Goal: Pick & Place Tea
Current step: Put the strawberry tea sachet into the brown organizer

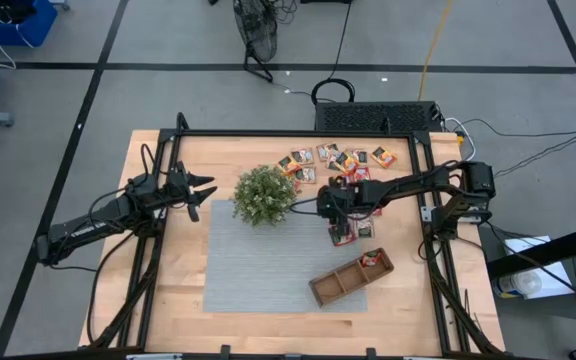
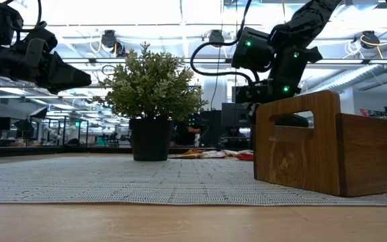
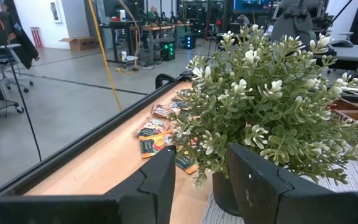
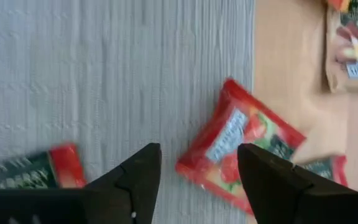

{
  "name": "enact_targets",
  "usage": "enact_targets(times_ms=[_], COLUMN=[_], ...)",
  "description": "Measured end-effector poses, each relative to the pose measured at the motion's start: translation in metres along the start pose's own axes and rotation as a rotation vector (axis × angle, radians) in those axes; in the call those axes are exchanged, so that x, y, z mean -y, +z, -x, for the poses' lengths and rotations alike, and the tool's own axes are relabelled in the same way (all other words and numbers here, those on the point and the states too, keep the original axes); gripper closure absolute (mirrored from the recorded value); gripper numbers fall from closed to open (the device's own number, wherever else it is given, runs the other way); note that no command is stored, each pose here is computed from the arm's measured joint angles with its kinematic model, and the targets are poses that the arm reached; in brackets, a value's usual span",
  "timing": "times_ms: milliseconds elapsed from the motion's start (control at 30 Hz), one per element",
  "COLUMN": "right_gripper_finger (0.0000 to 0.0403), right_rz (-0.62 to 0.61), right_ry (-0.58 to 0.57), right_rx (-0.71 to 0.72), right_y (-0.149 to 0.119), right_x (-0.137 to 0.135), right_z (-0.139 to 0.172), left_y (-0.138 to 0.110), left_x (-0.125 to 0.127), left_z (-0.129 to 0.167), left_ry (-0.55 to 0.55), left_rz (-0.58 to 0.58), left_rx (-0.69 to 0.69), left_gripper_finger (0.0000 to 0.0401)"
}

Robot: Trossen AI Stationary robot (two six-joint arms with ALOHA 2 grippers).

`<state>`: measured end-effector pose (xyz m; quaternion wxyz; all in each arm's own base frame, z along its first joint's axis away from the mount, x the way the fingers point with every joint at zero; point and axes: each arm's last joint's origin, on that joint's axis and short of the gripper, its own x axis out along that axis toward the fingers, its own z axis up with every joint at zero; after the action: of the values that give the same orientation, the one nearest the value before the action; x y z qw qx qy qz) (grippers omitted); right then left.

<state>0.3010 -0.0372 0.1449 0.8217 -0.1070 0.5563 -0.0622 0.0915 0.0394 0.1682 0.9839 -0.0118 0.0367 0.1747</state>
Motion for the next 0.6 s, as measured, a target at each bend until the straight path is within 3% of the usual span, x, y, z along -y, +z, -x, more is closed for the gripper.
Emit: enact_targets(times_ms=[600], right_gripper_finger=[0.0217], right_rz=[-0.040], right_ry=[-0.009], right_rx=[-0.023], right_y=[-0.001], right_x=[0.006], right_z=[-0.021], left_y=[0.000], left_x=[0.000], left_z=[0.000], left_ry=[0.000], left_rz=[0.000], left_rx=[0.000], left_gripper_finger=[0.0254])
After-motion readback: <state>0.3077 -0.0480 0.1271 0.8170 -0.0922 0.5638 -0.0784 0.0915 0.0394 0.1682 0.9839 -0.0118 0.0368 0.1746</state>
